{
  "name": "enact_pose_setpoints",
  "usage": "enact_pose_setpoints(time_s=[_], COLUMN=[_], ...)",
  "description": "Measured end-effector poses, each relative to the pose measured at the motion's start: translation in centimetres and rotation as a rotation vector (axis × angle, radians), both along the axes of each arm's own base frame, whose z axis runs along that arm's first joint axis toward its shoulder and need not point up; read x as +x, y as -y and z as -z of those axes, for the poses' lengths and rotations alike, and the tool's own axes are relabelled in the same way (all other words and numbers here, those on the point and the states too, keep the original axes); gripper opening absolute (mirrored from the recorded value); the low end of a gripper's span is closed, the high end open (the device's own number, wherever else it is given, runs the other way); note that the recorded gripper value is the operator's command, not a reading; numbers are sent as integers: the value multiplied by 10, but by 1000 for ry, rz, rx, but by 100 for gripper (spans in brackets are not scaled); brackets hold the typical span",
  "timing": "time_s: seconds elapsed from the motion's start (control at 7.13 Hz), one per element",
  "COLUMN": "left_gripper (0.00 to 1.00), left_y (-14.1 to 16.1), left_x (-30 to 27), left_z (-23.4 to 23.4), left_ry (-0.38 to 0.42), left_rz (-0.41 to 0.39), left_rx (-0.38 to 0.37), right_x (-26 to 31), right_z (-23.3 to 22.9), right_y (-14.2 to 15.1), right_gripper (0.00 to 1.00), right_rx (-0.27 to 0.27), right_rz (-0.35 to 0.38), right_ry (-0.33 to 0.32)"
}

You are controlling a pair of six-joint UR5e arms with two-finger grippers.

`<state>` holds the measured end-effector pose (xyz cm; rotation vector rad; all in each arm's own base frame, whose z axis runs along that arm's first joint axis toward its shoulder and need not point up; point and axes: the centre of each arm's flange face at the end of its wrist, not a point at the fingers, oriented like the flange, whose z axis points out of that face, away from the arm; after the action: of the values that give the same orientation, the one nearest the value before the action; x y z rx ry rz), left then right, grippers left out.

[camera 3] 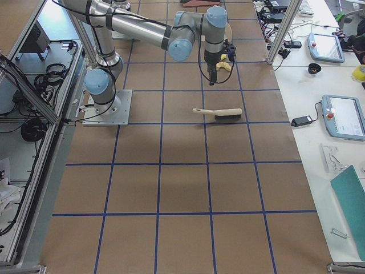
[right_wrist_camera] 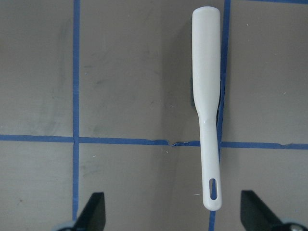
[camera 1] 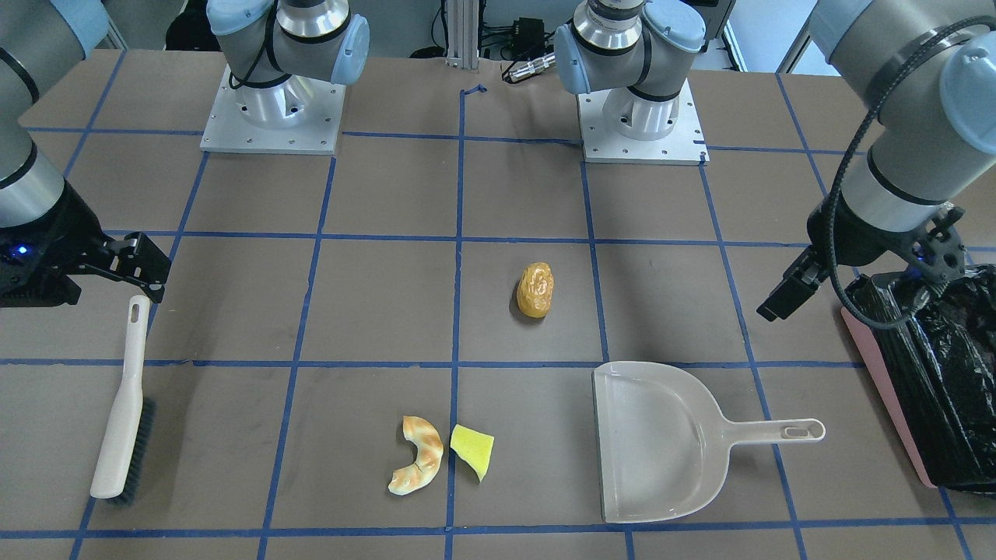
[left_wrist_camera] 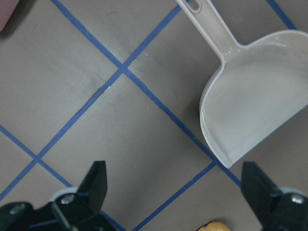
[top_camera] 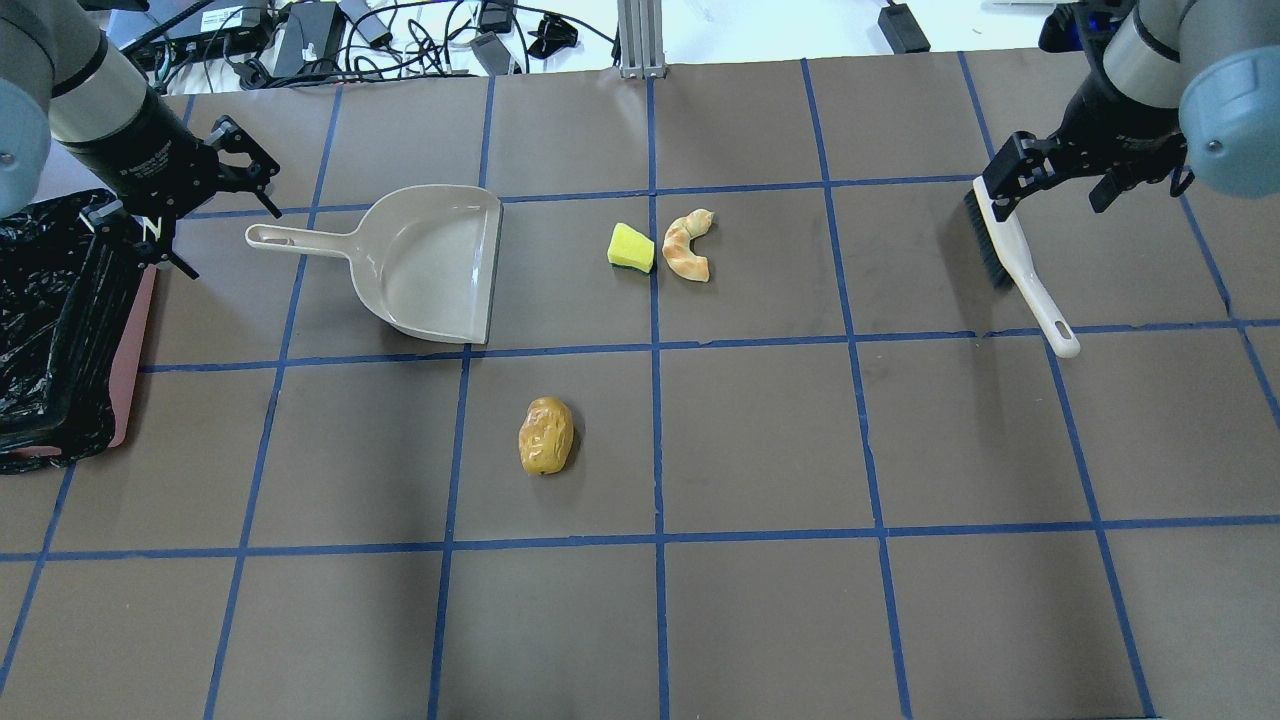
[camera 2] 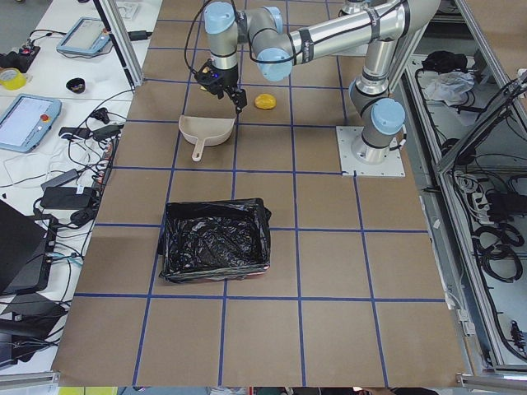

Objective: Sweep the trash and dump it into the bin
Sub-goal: 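Grasp the dustpan handle with the left gripper while the right gripper grasps the brush handle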

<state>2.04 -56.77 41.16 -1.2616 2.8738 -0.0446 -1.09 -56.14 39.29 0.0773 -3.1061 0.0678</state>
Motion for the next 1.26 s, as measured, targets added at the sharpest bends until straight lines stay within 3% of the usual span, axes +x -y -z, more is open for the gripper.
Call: enact_pose_setpoints(time_s=[0.28,0.56,0.7,0.84,0.98,1.26], left_gripper=[100,100,95,91,100,100], left_y=[25,48,60,71,79,94], left_x=[10,17,20,21,20,16], left_z=[25,48,57,64,72,96], left_ry=[12,19,22,20,17,27], left_rz=[-242,-489,-568,-615,-635,-649], left_rx=[-31,-29,-57,-98,-124,-122], right_x=[-22,-38,-40,-41,-43,-47], right_z=[35,74,87,97,108,133], right_y=[3,-8,-12,-12,-9,-1], right_gripper=[98,99,99,99,99,99], right_rx=[40,46,39,37,35,44], right_rz=[20,23,19,19,22,38], right_ry=[-14,-17,-24,-27,-29,-31])
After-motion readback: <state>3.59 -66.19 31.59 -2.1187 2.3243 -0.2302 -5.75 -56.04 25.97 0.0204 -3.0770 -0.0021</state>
